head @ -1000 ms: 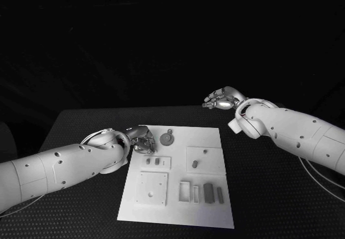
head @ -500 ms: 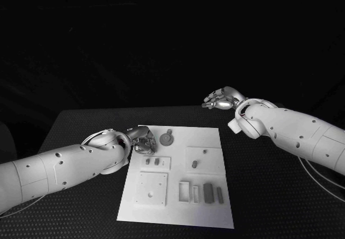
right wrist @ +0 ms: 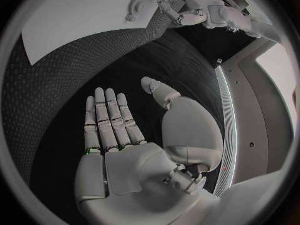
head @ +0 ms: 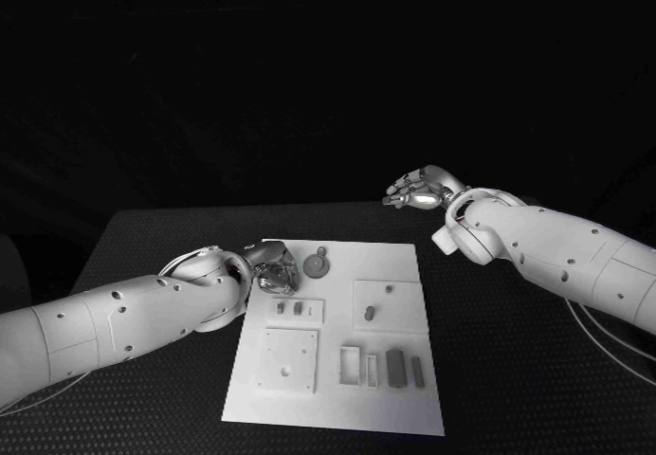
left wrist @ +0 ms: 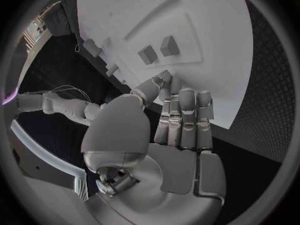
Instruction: Assemble the parts on the task board
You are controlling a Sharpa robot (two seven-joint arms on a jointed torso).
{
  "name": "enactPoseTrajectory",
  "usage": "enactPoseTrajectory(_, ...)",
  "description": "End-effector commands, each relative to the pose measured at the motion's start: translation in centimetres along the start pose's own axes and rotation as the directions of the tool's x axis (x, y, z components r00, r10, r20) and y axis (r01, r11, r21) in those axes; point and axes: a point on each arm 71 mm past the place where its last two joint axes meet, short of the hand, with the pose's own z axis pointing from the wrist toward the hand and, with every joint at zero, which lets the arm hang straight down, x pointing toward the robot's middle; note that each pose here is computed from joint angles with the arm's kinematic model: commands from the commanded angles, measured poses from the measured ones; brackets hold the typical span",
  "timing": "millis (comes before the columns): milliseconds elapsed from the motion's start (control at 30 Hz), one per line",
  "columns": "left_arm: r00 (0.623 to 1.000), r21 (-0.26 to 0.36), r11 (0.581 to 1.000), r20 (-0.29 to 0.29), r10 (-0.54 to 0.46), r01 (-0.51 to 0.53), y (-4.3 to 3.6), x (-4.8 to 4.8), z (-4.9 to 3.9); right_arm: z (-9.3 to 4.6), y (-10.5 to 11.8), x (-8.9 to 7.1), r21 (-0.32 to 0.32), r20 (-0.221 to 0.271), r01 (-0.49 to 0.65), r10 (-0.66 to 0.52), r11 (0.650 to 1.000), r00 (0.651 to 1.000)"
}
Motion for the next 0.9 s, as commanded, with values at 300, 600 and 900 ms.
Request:
enactPoseTrajectory(300, 0.999, -0.007, 1.000, -0.035, 0.015, -0.015, 0.02, 0.70, 0.08, 0.0, 0.1, 0.2, -0.008, -0.011, -0.003, 0.003, 1.000, 1.000)
enactPoseTrajectory(600, 0.997, -0.016, 0.999, -0.060, 0.049, -0.050, 0.09, 1.01, 0.12, 0.0, 0.1, 0.1, -0.007, -0.011, -0.003, 0.003, 1.000, 1.000)
enactPoseTrajectory(900, 0.996, -0.016, 0.998, -0.074, 0.057, -0.058, 0.33, 1.80, 0.08, 0.0, 0.1, 0.2, -0.008, -0.012, -0.003, 0.003, 1.000, 1.000)
